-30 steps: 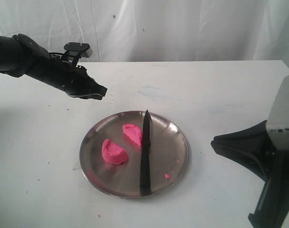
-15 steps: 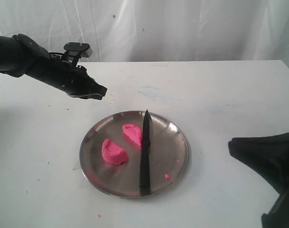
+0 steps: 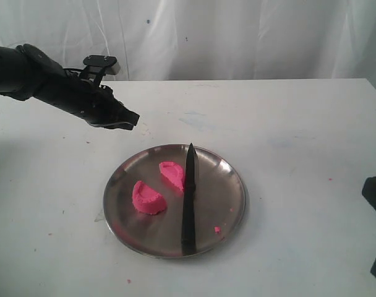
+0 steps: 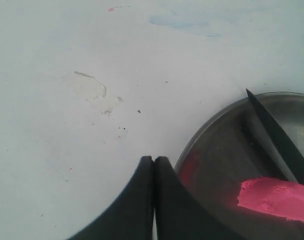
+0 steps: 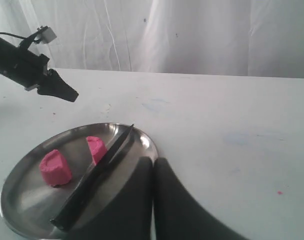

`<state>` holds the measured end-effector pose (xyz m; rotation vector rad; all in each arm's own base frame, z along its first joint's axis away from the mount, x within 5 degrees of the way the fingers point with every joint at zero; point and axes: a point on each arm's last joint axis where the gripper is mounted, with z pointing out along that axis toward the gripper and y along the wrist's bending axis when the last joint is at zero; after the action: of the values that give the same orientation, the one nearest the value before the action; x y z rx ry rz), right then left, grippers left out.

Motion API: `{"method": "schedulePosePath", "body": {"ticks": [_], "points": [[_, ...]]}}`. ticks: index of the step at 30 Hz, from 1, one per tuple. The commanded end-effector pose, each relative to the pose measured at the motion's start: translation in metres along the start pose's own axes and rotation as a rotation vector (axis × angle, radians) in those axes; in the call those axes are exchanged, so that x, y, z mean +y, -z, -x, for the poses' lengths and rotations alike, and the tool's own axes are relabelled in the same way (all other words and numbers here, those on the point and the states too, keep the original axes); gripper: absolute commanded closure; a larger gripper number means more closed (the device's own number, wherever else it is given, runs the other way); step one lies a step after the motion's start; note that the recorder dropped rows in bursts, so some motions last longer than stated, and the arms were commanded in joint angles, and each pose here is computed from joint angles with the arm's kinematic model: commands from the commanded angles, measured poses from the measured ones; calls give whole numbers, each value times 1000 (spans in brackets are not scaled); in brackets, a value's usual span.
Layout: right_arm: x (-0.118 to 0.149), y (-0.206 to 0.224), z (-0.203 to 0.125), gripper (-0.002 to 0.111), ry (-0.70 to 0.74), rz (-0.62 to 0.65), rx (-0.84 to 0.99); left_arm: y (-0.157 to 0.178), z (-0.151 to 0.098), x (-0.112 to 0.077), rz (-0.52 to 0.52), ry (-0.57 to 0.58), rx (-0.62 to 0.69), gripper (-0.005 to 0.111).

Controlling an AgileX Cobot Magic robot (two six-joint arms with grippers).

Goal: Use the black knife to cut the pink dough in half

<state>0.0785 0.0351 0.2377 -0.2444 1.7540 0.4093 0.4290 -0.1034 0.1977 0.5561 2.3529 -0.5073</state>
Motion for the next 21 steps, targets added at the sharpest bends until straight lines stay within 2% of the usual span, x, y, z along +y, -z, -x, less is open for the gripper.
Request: {"method": "schedulePosePath", "body": {"ticks": [1,9,21], "points": [[-4,3,-17,108,39,-15,-43,4,1,-2,-10,7,-6,107],[-11,13,-37,108,27,-69,-123,4,1,-2,-10,7,-6,107],[-22,24,-44,108,-9,-278,-118,4,1,-2,-10,7,-6,107]]}}
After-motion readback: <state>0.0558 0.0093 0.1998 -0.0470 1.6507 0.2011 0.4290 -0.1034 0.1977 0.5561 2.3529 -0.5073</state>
